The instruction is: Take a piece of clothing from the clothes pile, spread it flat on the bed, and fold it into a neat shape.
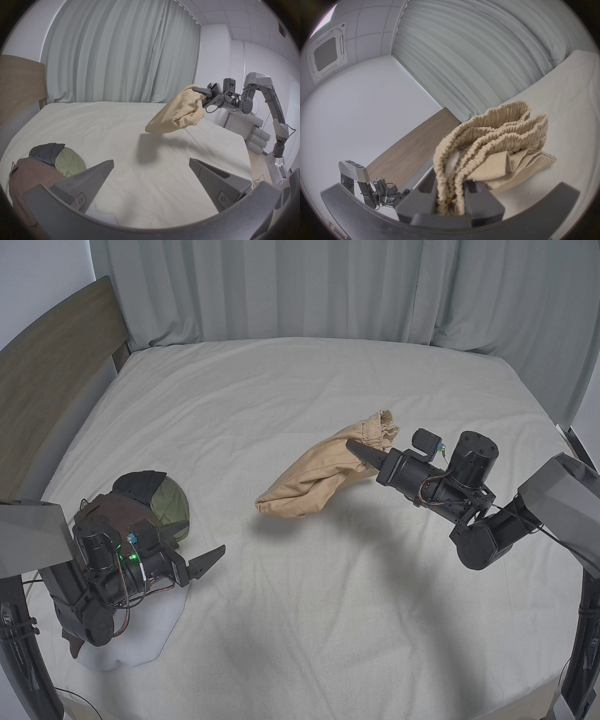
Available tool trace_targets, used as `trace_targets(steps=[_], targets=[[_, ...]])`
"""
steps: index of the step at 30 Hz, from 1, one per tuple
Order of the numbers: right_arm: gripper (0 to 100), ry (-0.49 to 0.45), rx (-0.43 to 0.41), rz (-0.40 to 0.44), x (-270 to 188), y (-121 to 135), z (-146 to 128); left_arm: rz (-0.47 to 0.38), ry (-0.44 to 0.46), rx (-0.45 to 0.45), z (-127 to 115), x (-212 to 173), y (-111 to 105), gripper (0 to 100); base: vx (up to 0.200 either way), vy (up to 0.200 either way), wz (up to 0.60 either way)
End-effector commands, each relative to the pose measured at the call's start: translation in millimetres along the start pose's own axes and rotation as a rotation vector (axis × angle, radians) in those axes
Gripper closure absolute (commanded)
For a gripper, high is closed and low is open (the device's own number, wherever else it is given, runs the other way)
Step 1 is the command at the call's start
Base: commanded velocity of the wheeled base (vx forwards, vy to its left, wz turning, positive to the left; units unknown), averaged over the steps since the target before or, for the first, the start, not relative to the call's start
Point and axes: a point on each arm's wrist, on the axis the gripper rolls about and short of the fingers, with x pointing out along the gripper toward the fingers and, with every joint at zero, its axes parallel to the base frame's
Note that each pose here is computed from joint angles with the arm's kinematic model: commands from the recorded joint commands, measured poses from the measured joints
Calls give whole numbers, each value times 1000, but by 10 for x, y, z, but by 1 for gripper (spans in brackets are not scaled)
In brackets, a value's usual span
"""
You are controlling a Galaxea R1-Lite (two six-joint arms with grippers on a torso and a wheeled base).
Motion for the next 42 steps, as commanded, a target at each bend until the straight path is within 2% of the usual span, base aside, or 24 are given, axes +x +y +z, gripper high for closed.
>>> trace_targets(steps=[1,10,26,29,35,38,42], targets=[[100,-2,-1,-11,82,-111,36,0,5,-3,-11,-11,-2,0,0,0,0],[100,5,3,-12,232,-236,16,-2,6,-4,-16,-10,-3,0,0,0,0],[100,-40,-11,-10,514,-454,183,-1,15,-9,-43,-16,2,0,0,0,0],[100,-32,10,-11,524,-462,133,-1,15,-9,-45,-13,4,0,0,0,0],[100,4,36,-38,539,-634,-138,2,11,-7,-32,-21,12,0,0,0,0],[100,39,57,-68,483,-757,-324,0,7,-5,-21,-38,28,0,0,0,0],[100,93,76,-109,315,-784,-480,-2,4,-3,-16,-36,34,0,0,0,0]])
